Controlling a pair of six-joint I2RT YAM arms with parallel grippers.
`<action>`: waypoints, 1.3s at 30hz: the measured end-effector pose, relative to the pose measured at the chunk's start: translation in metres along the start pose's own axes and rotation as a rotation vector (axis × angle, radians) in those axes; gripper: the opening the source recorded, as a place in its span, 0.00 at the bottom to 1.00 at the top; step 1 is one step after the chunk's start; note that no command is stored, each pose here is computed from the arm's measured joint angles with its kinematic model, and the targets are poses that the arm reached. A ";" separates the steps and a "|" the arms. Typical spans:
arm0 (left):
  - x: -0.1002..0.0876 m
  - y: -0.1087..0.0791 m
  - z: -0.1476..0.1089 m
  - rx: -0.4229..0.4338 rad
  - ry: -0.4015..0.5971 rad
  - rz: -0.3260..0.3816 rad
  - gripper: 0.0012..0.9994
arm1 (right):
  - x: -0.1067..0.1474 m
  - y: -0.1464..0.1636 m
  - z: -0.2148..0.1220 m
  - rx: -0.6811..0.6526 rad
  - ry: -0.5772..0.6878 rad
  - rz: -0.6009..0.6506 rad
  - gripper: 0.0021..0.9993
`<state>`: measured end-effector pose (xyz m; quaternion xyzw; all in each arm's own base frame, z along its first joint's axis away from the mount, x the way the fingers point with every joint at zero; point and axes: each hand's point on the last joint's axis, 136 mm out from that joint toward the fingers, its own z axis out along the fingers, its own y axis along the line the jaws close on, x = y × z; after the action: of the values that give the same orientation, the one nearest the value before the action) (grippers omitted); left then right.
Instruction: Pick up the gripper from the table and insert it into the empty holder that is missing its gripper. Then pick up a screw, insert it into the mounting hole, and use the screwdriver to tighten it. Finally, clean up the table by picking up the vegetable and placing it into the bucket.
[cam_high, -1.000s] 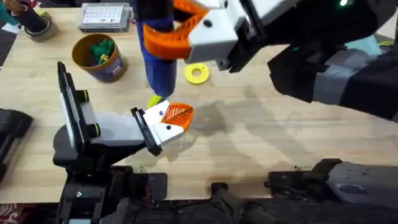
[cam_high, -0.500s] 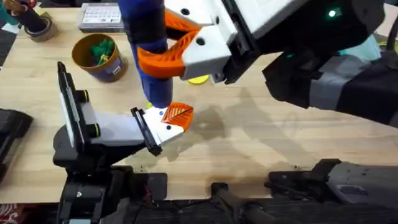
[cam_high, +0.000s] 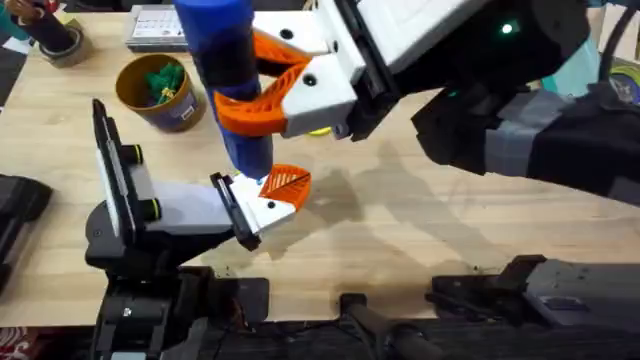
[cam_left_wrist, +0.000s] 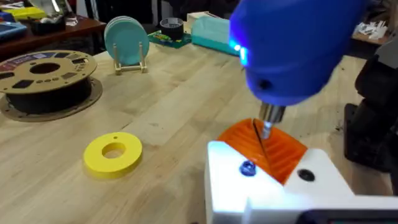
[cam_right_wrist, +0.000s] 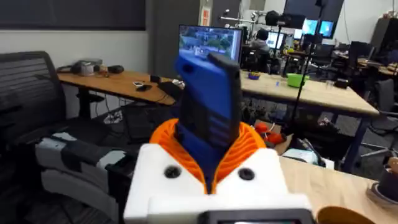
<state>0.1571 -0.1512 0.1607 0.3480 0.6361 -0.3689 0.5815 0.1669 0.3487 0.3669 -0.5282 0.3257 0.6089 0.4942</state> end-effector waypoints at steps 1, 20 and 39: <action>0.000 0.000 0.000 0.000 0.000 0.000 0.01 | 0.001 0.000 0.000 -0.001 0.001 -0.002 0.02; 0.000 0.000 0.000 0.000 0.000 0.000 0.01 | 0.007 0.003 0.000 -0.028 0.017 -0.025 0.02; 0.000 0.000 0.000 0.000 0.000 0.000 0.01 | 0.016 0.004 0.004 -0.038 0.031 -0.032 0.02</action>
<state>0.1571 -0.1512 0.1607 0.3480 0.6361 -0.3689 0.5815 0.1631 0.3552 0.3522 -0.5520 0.3131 0.5986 0.4888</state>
